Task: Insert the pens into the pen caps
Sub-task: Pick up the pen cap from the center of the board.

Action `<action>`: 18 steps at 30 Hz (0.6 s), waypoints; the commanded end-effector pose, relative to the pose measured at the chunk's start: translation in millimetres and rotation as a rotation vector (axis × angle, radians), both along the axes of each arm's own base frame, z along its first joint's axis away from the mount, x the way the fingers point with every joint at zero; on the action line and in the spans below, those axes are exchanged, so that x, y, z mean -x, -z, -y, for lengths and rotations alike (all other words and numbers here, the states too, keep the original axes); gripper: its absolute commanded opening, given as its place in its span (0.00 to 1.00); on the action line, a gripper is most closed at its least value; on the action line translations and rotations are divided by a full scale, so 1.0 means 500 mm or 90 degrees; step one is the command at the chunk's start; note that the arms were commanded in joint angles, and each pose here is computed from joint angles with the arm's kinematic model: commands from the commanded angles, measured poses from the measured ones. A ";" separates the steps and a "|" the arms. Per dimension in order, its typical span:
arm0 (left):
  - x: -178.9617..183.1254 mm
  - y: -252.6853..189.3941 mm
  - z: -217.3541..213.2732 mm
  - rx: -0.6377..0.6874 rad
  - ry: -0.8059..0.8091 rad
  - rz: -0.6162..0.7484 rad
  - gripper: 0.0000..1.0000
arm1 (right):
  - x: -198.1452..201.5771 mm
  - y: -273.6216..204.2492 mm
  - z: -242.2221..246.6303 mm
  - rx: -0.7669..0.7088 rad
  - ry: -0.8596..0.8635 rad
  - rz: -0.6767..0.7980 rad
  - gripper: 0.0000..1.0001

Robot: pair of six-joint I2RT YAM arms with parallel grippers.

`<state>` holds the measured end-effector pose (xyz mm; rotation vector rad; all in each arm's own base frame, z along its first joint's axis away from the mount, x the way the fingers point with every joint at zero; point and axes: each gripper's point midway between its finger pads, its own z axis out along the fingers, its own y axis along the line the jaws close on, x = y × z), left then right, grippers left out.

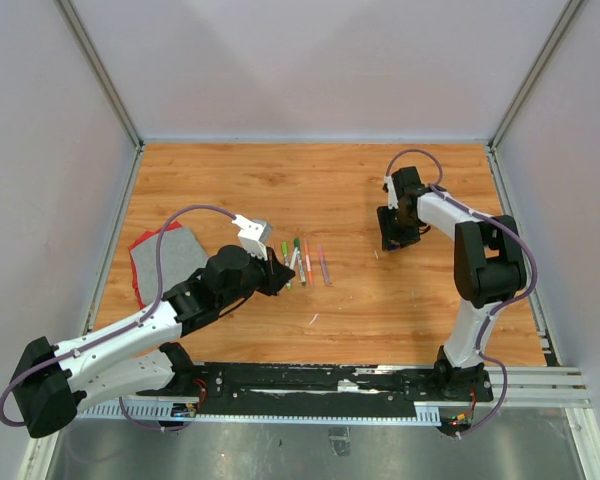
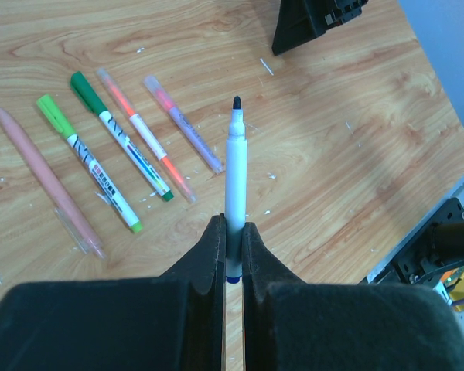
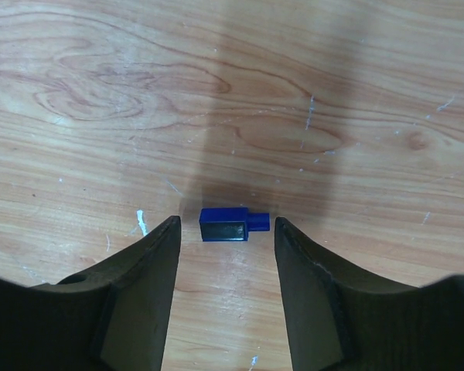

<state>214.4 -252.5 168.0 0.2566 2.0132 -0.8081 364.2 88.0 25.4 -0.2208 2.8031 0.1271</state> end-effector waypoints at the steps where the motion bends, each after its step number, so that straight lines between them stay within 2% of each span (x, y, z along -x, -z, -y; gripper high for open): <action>1: -0.004 0.000 -0.010 0.003 -0.014 0.004 0.00 | 0.000 0.004 0.005 0.027 -0.009 -0.011 0.51; 5: -0.004 0.001 -0.011 0.003 -0.015 0.003 0.01 | 0.000 0.011 0.006 0.031 -0.009 -0.016 0.47; 13: -0.004 0.000 -0.011 0.004 -0.016 0.004 0.00 | 0.004 0.015 0.007 0.042 -0.004 -0.018 0.30; 18: -0.004 -0.002 -0.015 0.007 -0.022 0.006 0.00 | 0.011 0.000 -0.008 0.034 0.007 0.001 0.27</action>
